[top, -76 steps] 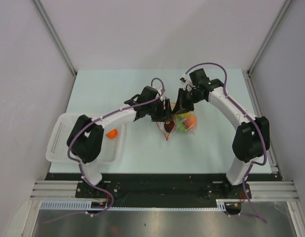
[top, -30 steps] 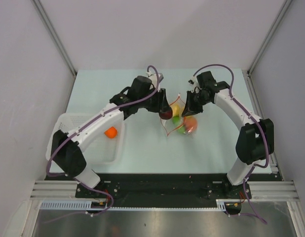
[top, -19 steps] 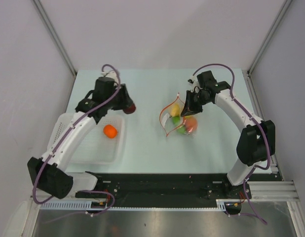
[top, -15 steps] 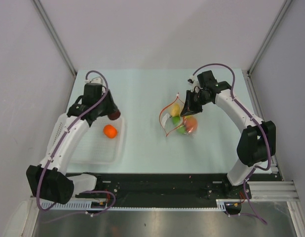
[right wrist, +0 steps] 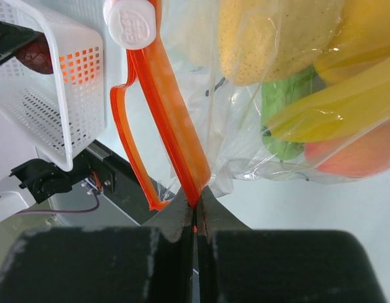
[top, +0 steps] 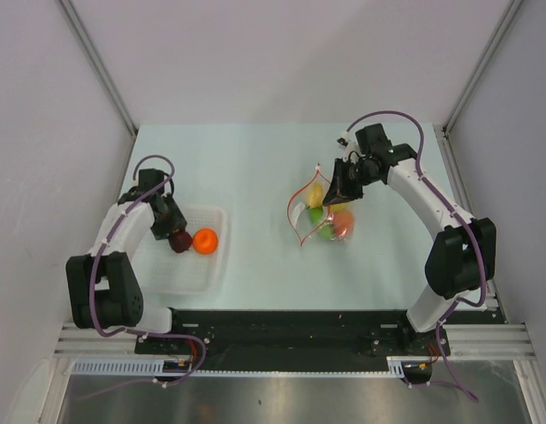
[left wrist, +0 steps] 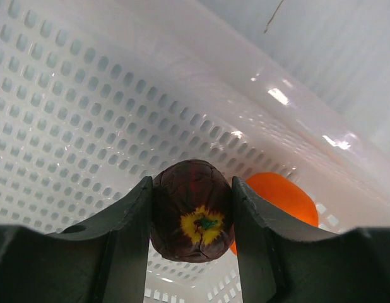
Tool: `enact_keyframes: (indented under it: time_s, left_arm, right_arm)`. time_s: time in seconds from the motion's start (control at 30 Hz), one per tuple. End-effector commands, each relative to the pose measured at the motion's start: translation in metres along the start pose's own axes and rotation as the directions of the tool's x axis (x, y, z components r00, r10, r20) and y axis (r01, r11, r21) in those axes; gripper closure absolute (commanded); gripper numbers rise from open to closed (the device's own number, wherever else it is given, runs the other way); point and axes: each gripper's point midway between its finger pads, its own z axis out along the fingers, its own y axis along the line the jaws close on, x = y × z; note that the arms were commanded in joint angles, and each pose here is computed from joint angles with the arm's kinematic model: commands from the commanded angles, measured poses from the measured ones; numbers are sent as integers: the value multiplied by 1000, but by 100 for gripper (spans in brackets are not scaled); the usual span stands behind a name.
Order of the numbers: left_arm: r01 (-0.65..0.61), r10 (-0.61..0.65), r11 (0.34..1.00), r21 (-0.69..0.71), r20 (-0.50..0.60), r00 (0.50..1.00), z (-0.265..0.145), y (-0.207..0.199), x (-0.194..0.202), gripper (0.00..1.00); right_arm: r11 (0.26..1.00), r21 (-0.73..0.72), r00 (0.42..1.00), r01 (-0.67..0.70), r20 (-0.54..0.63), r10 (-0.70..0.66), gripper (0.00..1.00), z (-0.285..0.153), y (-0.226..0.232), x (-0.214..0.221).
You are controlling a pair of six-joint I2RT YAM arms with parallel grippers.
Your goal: Open the zip-top bag and remove the fake food
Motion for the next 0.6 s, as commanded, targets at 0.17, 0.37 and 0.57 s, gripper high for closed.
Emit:
enact_keyframes:
  time_s: [0.17, 0.37, 0.57]
  left_arm:
    - [-52, 29, 984, 169, 138, 990, -37, -30, -18, 32]
    - [-149, 87, 954, 259, 234, 968, -89, -81, -25, 30]
    - [-301, 152, 663, 685, 270, 951, -149, -203, 12, 57]
  right_arm:
    - [998, -51, 999, 34, 44, -32, 100, -18, 19, -10]
    - [997, -73, 998, 31, 47, -27, 100, -23, 30, -15]
    - [994, -109, 999, 32, 47, -27, 100, -29, 45, -19]
